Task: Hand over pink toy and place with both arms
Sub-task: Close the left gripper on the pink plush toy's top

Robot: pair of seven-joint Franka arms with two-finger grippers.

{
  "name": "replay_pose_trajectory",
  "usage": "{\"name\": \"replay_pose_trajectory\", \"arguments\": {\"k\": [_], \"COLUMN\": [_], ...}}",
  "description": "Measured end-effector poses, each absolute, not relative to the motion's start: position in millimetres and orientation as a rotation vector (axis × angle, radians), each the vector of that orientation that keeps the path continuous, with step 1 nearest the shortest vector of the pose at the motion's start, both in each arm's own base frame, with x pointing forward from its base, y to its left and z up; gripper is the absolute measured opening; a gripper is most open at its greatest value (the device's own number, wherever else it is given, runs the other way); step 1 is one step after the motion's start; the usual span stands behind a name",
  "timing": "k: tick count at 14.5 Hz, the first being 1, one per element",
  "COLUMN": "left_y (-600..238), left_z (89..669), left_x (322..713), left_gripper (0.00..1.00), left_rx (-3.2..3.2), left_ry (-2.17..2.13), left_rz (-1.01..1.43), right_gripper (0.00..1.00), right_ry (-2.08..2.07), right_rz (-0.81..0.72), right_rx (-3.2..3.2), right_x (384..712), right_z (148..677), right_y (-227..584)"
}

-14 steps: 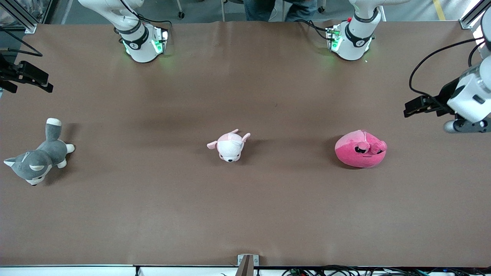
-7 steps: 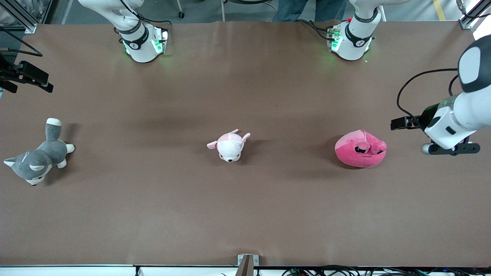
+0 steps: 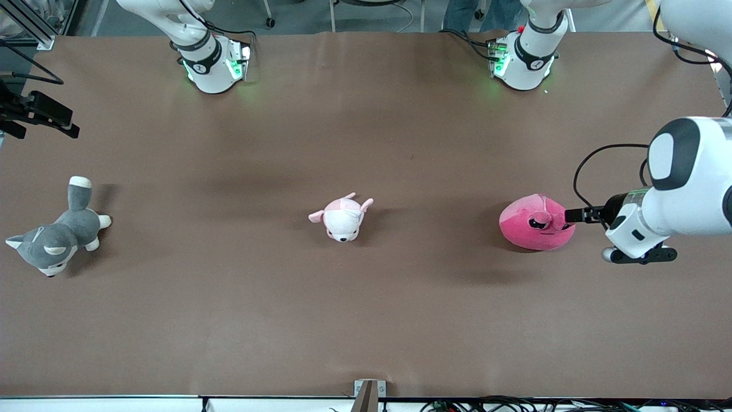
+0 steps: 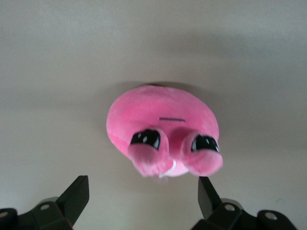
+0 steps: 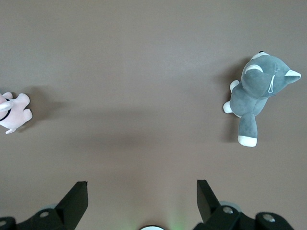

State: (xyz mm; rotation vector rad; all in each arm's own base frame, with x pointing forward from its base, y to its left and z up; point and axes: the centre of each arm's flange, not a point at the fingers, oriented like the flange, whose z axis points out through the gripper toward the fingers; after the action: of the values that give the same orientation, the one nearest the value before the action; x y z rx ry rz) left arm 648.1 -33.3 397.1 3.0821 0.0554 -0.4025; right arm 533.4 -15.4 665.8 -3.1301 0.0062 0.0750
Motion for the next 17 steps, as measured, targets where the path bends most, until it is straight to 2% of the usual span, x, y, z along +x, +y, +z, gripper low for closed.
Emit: {"name": "replay_pose_trajectory", "arguments": {"k": [8,11,15,16,17], "left_y": [-32,-29,-29,-30,-30], "left_z": [342,330,326,326,326], "left_x": [653,654,653,653,653], "left_gripper": [1.00,0.97,0.62,0.61,0.55], "left_rx": [3.064,3.058,3.056,3.056,3.056], "left_ry": [0.061,0.067,0.066,0.066,0.066], "left_rz": [-0.510,-0.535,-0.547,-0.548,-0.548], "right_gripper": [1.00,1.00,1.00,1.00,1.00], "right_ry": [0.006,0.006,0.006,0.006,0.006], "right_rz": [0.075,0.075,0.075,0.075,0.075], "right_rx": [-3.130,-3.130,-3.130,-3.130,-3.130], "right_x": [533,533,533,533,533], "right_z": [666,666,666,666,666], "right_y": [-15,-15,-15,-15,-15]}}
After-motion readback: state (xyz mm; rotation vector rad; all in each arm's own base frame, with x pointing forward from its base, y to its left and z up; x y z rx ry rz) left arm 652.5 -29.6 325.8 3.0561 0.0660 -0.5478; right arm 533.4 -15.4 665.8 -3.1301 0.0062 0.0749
